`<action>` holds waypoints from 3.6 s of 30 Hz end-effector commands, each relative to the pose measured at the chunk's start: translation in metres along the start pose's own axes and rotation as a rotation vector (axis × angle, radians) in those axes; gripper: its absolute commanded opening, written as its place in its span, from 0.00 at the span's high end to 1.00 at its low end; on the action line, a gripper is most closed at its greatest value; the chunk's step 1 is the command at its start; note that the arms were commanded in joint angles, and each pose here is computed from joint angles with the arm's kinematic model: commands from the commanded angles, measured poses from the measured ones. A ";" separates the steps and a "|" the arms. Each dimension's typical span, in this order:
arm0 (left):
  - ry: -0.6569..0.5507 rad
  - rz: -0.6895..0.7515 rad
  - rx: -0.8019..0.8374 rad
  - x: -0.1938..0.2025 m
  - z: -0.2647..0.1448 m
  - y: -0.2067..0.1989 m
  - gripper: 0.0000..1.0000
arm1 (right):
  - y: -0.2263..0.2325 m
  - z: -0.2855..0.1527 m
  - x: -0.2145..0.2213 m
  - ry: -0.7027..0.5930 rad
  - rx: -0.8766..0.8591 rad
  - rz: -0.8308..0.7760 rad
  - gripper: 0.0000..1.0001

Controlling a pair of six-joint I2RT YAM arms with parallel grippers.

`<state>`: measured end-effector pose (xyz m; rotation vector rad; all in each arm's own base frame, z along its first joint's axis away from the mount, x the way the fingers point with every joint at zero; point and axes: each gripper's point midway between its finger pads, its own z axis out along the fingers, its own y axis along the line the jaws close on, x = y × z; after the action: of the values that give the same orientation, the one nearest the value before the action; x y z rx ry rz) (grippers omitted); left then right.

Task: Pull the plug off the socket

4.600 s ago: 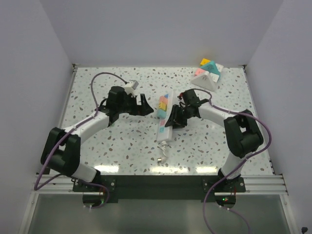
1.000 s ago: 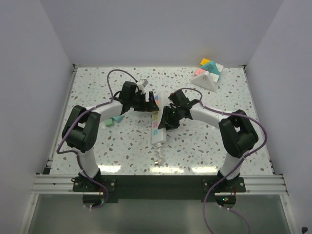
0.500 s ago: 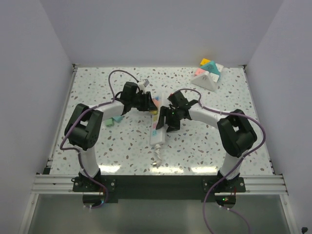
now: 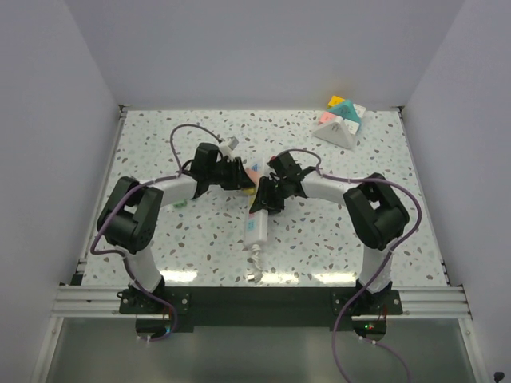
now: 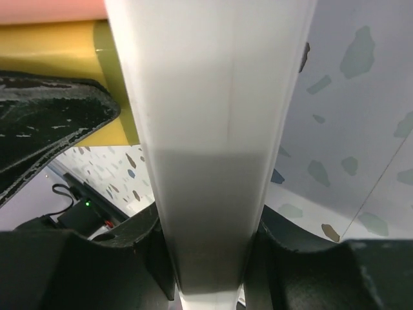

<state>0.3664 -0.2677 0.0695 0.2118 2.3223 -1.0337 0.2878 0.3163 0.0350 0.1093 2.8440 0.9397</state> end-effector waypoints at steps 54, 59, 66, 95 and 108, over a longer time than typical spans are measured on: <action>-0.134 0.022 0.034 -0.070 -0.024 -0.017 0.00 | -0.048 -0.009 0.014 0.075 0.237 -0.120 1.00; -0.062 0.007 -0.048 -0.061 0.003 -0.007 0.00 | -0.041 -0.006 0.015 0.068 0.226 -0.118 1.00; 0.013 0.002 -0.042 -0.039 0.026 -0.010 0.18 | -0.039 -0.006 0.015 0.068 0.220 -0.124 1.00; 0.009 -0.018 0.091 -0.004 0.008 -0.027 1.00 | -0.053 0.003 -0.018 -0.049 0.232 0.012 1.00; -0.223 -0.087 -0.015 -0.079 -0.095 0.048 1.00 | -0.121 -0.012 -0.009 -0.033 0.401 0.181 1.00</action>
<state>0.3959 -0.1906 0.1034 -0.0212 2.2323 -1.0706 0.3099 0.2730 0.0199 0.2747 2.8707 0.7938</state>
